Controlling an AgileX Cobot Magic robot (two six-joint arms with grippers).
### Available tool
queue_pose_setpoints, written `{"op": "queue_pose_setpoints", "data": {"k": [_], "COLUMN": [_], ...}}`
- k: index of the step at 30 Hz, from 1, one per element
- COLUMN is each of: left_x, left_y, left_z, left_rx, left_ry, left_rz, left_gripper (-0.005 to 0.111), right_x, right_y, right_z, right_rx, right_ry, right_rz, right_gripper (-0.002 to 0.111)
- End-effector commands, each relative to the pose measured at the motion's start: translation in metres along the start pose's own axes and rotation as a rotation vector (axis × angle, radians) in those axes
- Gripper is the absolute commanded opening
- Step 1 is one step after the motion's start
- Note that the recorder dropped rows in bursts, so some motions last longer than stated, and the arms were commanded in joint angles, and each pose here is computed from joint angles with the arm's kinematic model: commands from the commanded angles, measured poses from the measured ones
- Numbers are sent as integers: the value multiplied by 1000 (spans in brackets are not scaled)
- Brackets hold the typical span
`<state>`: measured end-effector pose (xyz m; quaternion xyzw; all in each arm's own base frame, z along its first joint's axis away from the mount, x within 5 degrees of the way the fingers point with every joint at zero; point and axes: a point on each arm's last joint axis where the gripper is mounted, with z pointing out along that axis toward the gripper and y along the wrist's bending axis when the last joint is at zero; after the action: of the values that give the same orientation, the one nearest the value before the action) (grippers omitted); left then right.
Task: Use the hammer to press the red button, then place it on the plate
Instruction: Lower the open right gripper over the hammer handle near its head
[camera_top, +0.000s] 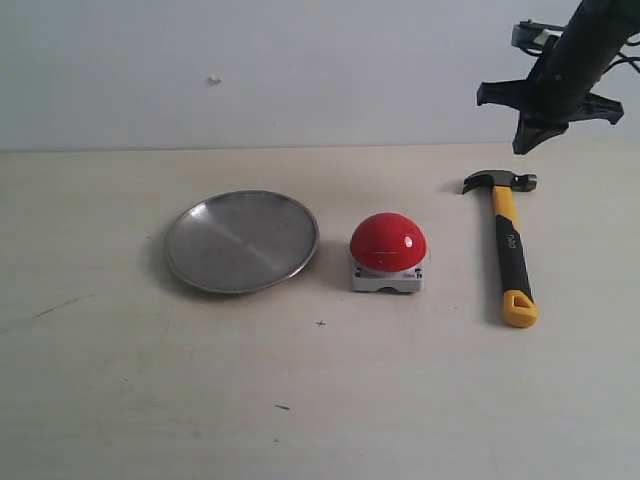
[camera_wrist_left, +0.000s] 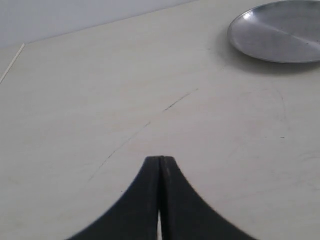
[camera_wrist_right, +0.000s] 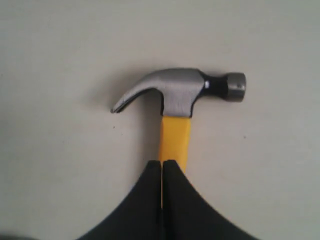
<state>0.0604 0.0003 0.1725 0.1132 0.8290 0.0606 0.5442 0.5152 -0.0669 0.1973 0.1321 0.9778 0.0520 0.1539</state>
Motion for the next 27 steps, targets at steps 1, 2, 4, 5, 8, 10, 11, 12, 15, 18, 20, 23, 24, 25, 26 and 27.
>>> {"op": "queue_pose_setpoints", "data": {"k": [1, 2, 4, 5, 8, 10, 11, 12, 15, 18, 20, 23, 24, 25, 26, 27], "left_x": [-1, -1, -1, -1, -1, -1, -1, -1, -1, -1, -1, -1, -1, -1, -1, -1], "left_y": [0, 0, 0, 0, 0, 0, 0, 0, 0, 0, 0, 0, 0, 0, 0, 0], "left_z": [-1, -1, -1, -1, -1, -1, -1, -1, -1, -1, -1, -1, -1, -1, -1, -1], "left_rx": [-6, -6, -6, -6, -6, -6, -6, -6, -6, -6, -6, -6, -6, -6, -6, -6], "left_ry": [-9, -9, -9, -9, -9, -9, -9, -9, -9, -9, -9, -9, -9, -9, -9, -9], "left_rz": [6, 6, 6, 6, 6, 6, 6, 6, 6, 6, 6, 6, 6, 6, 6, 6], "left_gripper": [0, 0, 0, 0, 0, 0, 0, 0, 0, 0, 0, 0, 0, 0, 0, 0], "right_x": [-4, -2, 0, 1, 4, 5, 5, 5, 5, 6, 7, 9, 9, 9, 10, 10], "right_y": [0, -1, -3, -4, -5, -6, -6, -7, -8, -9, -7, -1, 0, 1, 4, 4], "right_z": [28, 34, 45, 50, 60, 63, 63, 63, 63, 65, 68, 72, 72, 72, 73, 73], "right_rx": [-38, -37, -30, -27, -28, -23, -23, -17, 1, 5, 7, 13, 14, 18, 17, 17], "right_ry": [24, 36, 57, 66, 85, 93, 94, 93, 92, 95, 101, 109, 109, 109, 110, 110], "right_rz": [-4, -3, -1, -1, 5, 5, 5, 2, 13, 17, 12, -3, -6, -11, -16, -16], "right_gripper": [17, 21, 34, 38, 48, 49, 49, 49, 49, 49, 49, 49, 49, 49, 49, 49]}}
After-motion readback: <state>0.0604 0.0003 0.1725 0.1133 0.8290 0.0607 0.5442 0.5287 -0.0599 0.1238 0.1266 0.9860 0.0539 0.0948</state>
